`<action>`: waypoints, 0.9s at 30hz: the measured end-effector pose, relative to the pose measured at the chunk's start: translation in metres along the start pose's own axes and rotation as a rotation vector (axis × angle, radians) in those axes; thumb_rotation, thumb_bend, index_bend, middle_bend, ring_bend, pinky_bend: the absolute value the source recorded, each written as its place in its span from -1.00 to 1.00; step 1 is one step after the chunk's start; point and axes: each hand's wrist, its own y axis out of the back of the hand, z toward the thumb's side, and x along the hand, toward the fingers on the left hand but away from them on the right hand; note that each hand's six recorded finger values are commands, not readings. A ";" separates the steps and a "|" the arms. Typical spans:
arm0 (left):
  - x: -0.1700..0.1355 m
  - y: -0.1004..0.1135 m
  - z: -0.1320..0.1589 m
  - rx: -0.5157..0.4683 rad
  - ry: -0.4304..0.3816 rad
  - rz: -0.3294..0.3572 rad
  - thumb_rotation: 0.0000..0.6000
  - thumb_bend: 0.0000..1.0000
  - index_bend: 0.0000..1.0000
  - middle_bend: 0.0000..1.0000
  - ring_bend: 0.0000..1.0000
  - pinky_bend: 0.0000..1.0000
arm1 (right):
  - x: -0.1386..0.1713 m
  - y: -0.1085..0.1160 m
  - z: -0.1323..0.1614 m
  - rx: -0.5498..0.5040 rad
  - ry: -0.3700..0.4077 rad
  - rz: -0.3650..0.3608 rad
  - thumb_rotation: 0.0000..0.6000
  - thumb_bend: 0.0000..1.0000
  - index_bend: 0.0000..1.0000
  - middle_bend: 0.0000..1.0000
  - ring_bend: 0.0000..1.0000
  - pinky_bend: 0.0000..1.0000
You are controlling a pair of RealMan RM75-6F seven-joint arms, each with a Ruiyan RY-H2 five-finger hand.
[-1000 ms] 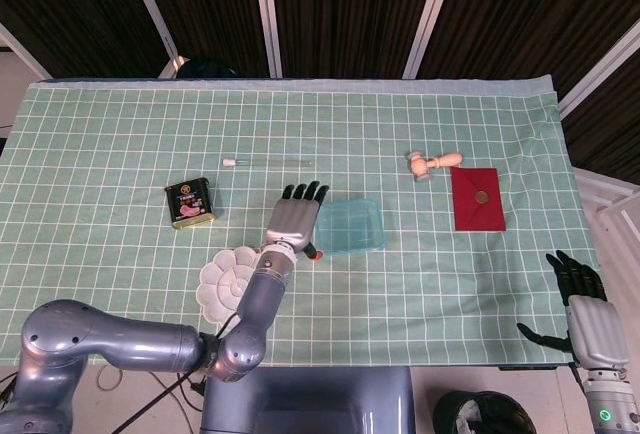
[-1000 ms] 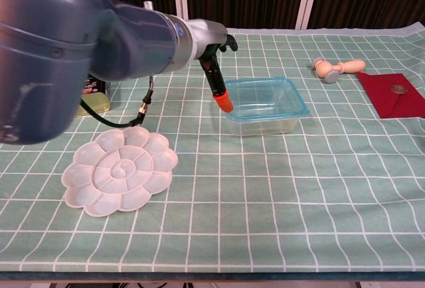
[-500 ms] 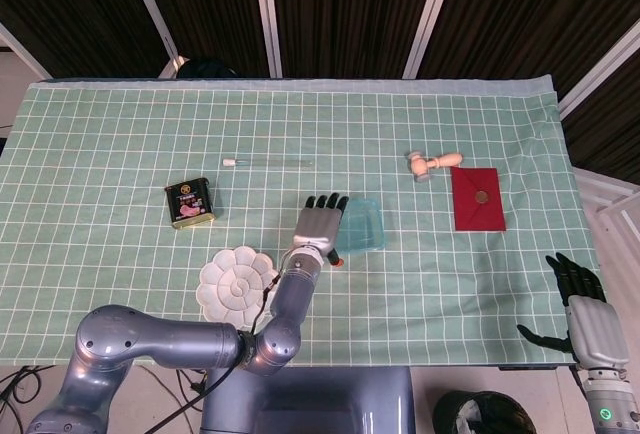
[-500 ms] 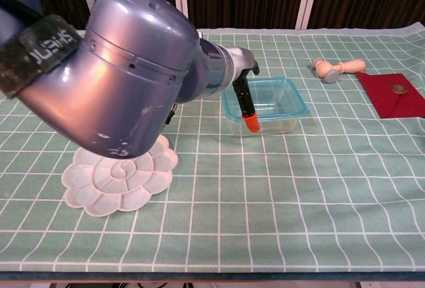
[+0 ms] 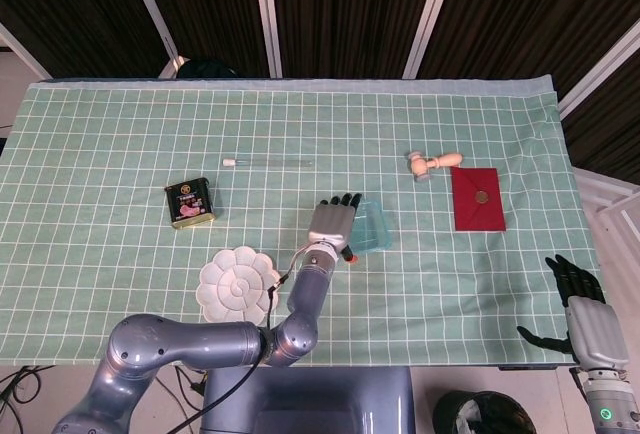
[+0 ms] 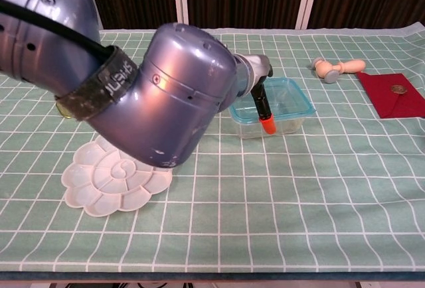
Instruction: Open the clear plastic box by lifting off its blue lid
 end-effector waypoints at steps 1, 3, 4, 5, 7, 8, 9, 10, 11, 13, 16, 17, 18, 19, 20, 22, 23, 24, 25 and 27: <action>0.000 0.000 0.001 0.012 -0.008 0.009 1.00 -0.69 -0.41 -0.34 -0.30 -0.07 | 0.000 0.000 0.000 0.000 -0.001 0.000 1.00 -0.58 -1.00 -1.00 -1.00 -1.00; 0.000 -0.001 0.002 0.043 -0.028 0.029 1.00 -0.69 -0.39 -0.33 -0.30 -0.07 | 0.000 0.000 -0.001 0.000 -0.003 0.000 1.00 -0.58 -1.00 -1.00 -1.00 -1.00; 0.000 -0.002 0.002 0.058 -0.036 0.036 1.00 -0.69 -0.38 -0.32 -0.30 -0.07 | 0.000 0.000 0.000 -0.001 -0.003 0.001 1.00 -0.58 -1.00 -1.00 -1.00 -1.00; 0.000 -0.002 0.000 0.076 -0.047 0.043 1.00 -0.69 -0.38 -0.32 -0.30 -0.07 | 0.000 0.000 0.000 -0.002 -0.003 0.002 1.00 -0.58 -1.00 -1.00 -1.00 -1.00; -0.001 -0.002 -0.002 0.097 -0.065 0.051 1.00 -0.69 -0.37 -0.31 -0.30 -0.07 | 0.001 0.000 0.000 0.000 0.000 0.002 1.00 -0.58 -1.00 -1.00 -1.00 -1.00; -0.002 -0.001 -0.004 0.107 -0.078 0.055 1.00 -0.69 -0.37 -0.30 -0.30 -0.07 | 0.001 0.000 0.001 0.003 0.002 0.001 1.00 -0.58 -1.00 -1.00 -1.00 -1.00; -0.003 0.000 -0.006 0.114 -0.090 0.057 1.00 -0.69 -0.37 -0.30 -0.30 -0.07 | 0.001 0.001 0.001 0.007 0.006 -0.001 1.00 -0.58 -1.00 -1.00 -1.00 -1.00; -0.005 0.001 -0.007 0.120 -0.104 0.058 1.00 -0.69 -0.36 -0.29 -0.30 -0.07 | 0.001 0.001 0.002 0.008 0.007 -0.001 1.00 -0.58 -1.00 -1.00 -1.00 -1.00; -0.007 0.003 -0.009 0.130 -0.124 0.057 1.00 -0.69 -0.36 -0.28 -0.30 -0.07 | 0.001 0.001 0.002 0.011 0.009 -0.003 1.00 -0.58 -1.00 -1.00 -1.00 -1.00; -0.010 0.006 -0.014 0.140 -0.159 0.052 1.00 -0.69 -0.34 -0.27 -0.30 -0.07 | 0.001 0.001 0.003 0.023 0.015 -0.006 1.00 -0.58 -1.00 -1.00 -1.00 -1.00; -0.016 0.010 -0.023 0.133 -0.212 0.025 1.00 -0.69 -0.34 -0.26 -0.30 -0.07 | 0.000 0.001 0.003 0.041 0.016 -0.012 1.00 -0.58 -1.00 -1.00 -1.00 -1.00; -0.018 0.012 -0.026 0.124 -0.232 0.011 1.00 -0.69 -0.34 -0.26 -0.30 -0.07 | 0.000 0.001 0.003 0.042 0.014 -0.012 1.00 -0.58 -1.00 -1.00 -1.00 -1.00; -0.019 0.013 -0.029 0.120 -0.249 0.001 1.00 -0.69 -0.34 -0.26 -0.30 -0.07 | 0.000 0.000 0.004 0.044 0.014 -0.012 1.00 -0.58 -1.00 -1.00 -1.00 -1.00; -0.021 0.014 -0.030 0.119 -0.266 -0.009 1.00 -0.69 -0.34 -0.26 -0.30 -0.07 | 0.000 0.000 0.005 0.047 0.015 -0.012 1.00 -0.58 -1.00 -1.00 -1.00 -1.00; -0.023 0.013 -0.031 0.120 -0.293 -0.025 1.00 -0.69 -0.34 -0.26 -0.30 -0.07 | 0.000 0.000 0.006 0.051 0.018 -0.012 1.00 -0.58 -1.00 -1.00 -1.00 -1.00; -0.027 0.012 -0.033 0.123 -0.334 -0.048 1.00 -0.69 -0.34 -0.26 -0.30 -0.07 | 0.000 0.000 0.011 0.061 0.033 -0.017 1.00 -0.58 -1.00 -1.00 -1.00 -1.00; -0.029 0.012 -0.034 0.122 -0.359 -0.064 1.00 -0.69 -0.34 -0.26 -0.30 -0.07 | 0.000 0.000 0.014 0.063 0.042 -0.019 1.00 -0.58 -1.00 -1.00 -1.00 -1.00; -0.031 0.011 -0.034 0.121 -0.376 -0.076 1.00 -0.69 -0.34 -0.26 -0.30 -0.07 | -0.001 0.000 0.018 0.061 0.053 -0.022 1.00 -0.58 -1.00 -1.00 -1.00 -1.00; -0.033 0.011 -0.035 0.121 -0.392 -0.087 1.00 -0.69 -0.34 -0.26 -0.31 -0.07 | -0.001 -0.001 0.022 0.058 0.062 -0.022 1.00 -0.58 -1.00 -1.00 -1.00 -1.00; -0.036 0.010 -0.037 0.127 -0.423 -0.105 1.00 -0.69 -0.34 -0.26 -0.31 -0.07 | -0.002 -0.004 0.031 0.052 0.084 -0.019 1.00 -0.58 -1.00 -1.00 -1.00 -1.00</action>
